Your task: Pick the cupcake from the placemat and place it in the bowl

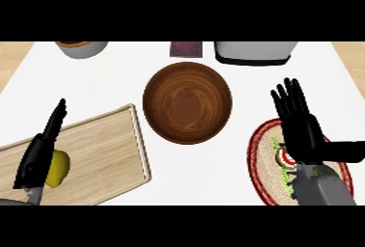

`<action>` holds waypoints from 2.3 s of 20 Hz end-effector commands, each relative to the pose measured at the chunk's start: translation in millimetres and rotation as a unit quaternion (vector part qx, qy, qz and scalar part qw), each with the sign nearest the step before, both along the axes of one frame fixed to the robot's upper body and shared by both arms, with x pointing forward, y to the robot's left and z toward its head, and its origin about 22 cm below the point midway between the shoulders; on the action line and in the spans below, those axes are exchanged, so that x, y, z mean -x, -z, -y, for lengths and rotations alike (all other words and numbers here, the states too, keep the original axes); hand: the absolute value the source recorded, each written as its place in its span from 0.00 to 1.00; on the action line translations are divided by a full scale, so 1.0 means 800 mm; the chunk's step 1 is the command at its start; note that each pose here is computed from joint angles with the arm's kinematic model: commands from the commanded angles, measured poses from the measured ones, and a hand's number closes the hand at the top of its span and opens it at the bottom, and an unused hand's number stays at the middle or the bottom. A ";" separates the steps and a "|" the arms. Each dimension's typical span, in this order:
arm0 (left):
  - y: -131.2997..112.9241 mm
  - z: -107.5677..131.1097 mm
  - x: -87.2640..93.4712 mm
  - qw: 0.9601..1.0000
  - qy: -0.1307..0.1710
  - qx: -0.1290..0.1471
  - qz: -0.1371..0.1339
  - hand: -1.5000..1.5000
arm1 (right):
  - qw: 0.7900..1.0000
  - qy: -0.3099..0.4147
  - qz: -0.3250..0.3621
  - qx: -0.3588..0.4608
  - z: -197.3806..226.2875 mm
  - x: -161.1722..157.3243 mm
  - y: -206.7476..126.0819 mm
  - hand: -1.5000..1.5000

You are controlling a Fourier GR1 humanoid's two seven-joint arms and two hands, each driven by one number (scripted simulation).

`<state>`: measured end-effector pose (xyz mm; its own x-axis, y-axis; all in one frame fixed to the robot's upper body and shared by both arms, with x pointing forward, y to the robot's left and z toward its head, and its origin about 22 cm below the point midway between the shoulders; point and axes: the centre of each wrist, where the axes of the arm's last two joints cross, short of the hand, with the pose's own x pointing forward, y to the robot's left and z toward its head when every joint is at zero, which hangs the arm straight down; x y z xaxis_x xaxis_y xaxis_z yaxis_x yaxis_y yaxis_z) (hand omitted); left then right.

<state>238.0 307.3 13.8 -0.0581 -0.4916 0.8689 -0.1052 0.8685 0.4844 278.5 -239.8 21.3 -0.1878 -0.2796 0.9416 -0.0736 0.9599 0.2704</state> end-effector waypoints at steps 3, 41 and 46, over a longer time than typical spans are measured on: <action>0.004 0.049 -0.002 0.995 0.061 0.076 -0.014 0.50 | 0.970 0.222 -0.031 0.090 0.053 0.016 0.003 1.00; -0.032 0.119 -0.046 0.958 0.220 0.172 -0.066 0.50 | 0.659 0.105 -0.607 0.431 0.051 -0.011 -0.121 0.00; -0.028 0.130 -0.031 0.957 0.213 0.180 -0.080 0.50 | 0.650 0.099 -0.610 0.443 0.043 -0.013 -0.113 0.00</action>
